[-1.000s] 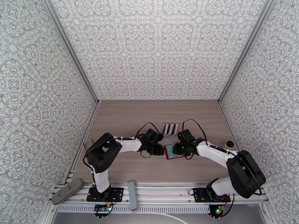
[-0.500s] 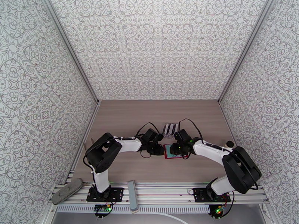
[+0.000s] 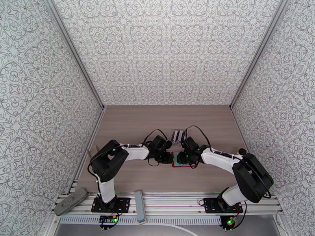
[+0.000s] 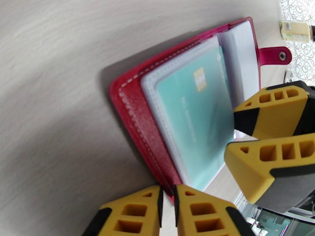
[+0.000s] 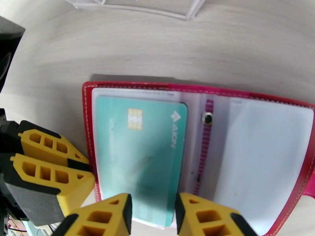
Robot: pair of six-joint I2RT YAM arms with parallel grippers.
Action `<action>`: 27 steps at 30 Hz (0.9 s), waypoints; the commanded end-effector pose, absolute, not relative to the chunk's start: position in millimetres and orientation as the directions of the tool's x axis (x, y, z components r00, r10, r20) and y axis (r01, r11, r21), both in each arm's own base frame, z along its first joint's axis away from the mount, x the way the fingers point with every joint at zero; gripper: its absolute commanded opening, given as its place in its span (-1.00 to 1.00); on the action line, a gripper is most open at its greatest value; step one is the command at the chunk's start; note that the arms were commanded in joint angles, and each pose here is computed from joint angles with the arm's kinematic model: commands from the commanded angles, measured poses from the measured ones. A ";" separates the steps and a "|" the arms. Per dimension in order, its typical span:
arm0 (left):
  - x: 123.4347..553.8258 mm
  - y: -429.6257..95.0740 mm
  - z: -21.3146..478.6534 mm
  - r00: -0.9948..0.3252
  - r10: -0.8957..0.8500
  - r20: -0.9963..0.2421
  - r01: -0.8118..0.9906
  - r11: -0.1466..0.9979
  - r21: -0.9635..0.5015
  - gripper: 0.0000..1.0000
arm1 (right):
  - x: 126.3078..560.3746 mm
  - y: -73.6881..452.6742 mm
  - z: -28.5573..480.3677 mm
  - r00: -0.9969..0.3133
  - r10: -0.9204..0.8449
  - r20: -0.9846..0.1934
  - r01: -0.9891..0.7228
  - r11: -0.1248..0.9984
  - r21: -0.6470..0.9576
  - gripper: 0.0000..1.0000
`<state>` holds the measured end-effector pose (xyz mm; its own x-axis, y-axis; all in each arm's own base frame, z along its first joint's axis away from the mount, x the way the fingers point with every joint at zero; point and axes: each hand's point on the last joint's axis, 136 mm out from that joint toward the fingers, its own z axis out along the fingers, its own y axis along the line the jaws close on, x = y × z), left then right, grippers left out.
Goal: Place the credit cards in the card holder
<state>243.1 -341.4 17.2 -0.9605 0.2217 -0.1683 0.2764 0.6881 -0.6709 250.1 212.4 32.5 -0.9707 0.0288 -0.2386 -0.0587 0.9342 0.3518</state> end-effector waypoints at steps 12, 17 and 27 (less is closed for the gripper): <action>247.4 -297.4 -15.9 -0.976 0.187 -0.112 0.218 0.796 -0.566 -0.57 | 263.8 166.4 71.3 -0.938 0.072 -0.340 -0.018 0.967 0.254 0.18; 248.1 -295.5 -13.5 -0.975 0.190 -0.114 0.221 0.797 -0.562 -0.50 | 266.5 138.1 77.8 -0.925 0.113 -0.362 0.022 0.969 0.246 0.21; 247.5 -293.3 -14.0 -0.975 0.192 -0.108 0.219 0.800 -0.558 -0.41 | 269.2 104.1 67.1 -0.922 0.175 -0.346 0.101 0.970 0.221 0.32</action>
<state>248.4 -334.5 21.5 -0.9601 0.2217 -0.1707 0.2775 0.6760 -0.6827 276.0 115.3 79.8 -0.9099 0.1807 -0.3734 0.0869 0.9632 0.2543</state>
